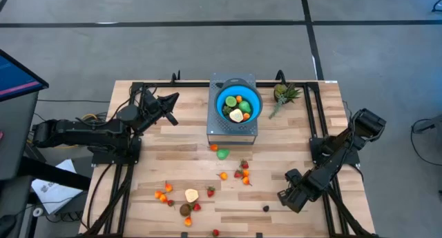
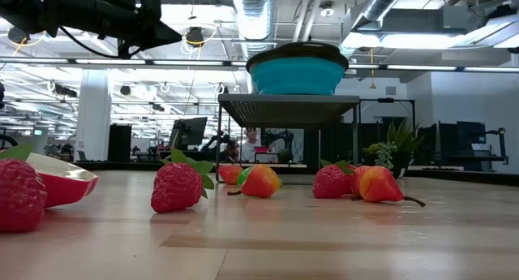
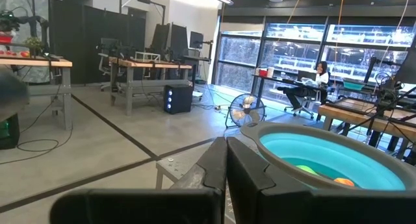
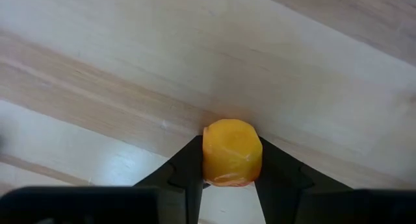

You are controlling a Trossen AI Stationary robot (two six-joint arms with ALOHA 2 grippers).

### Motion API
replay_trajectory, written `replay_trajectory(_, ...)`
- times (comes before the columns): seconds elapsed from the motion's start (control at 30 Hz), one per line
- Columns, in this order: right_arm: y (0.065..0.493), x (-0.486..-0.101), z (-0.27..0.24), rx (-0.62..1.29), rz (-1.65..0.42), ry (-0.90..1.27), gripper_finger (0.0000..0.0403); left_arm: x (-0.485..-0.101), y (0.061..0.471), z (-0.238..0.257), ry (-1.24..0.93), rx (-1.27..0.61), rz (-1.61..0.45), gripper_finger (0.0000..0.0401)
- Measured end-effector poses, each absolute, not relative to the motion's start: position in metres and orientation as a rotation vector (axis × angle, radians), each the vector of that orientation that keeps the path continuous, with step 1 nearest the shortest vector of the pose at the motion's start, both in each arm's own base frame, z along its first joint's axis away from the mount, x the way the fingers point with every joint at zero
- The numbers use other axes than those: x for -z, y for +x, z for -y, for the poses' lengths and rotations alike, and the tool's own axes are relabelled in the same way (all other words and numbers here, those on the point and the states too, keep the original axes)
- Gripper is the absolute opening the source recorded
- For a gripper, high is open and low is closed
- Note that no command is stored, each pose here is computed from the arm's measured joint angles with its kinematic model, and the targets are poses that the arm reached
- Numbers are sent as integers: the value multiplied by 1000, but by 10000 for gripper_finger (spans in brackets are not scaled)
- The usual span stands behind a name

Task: Pick & Place Fruit
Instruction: Put the peach into the strainer bowl

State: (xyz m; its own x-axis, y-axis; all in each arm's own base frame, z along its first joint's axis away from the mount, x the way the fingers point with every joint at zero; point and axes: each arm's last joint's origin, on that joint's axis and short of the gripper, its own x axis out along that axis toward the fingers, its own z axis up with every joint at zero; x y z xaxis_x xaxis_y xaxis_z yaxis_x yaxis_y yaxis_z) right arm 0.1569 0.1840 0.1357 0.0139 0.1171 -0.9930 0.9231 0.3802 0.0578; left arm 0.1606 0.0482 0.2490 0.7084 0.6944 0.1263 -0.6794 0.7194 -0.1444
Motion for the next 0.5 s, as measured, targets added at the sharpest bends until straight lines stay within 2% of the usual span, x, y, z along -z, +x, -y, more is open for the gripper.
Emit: replay_trajectory(0.5, 163, -145, -189, 773, -1399, 979, 107, -249, 161, -48, -89, -763, 176, 2)
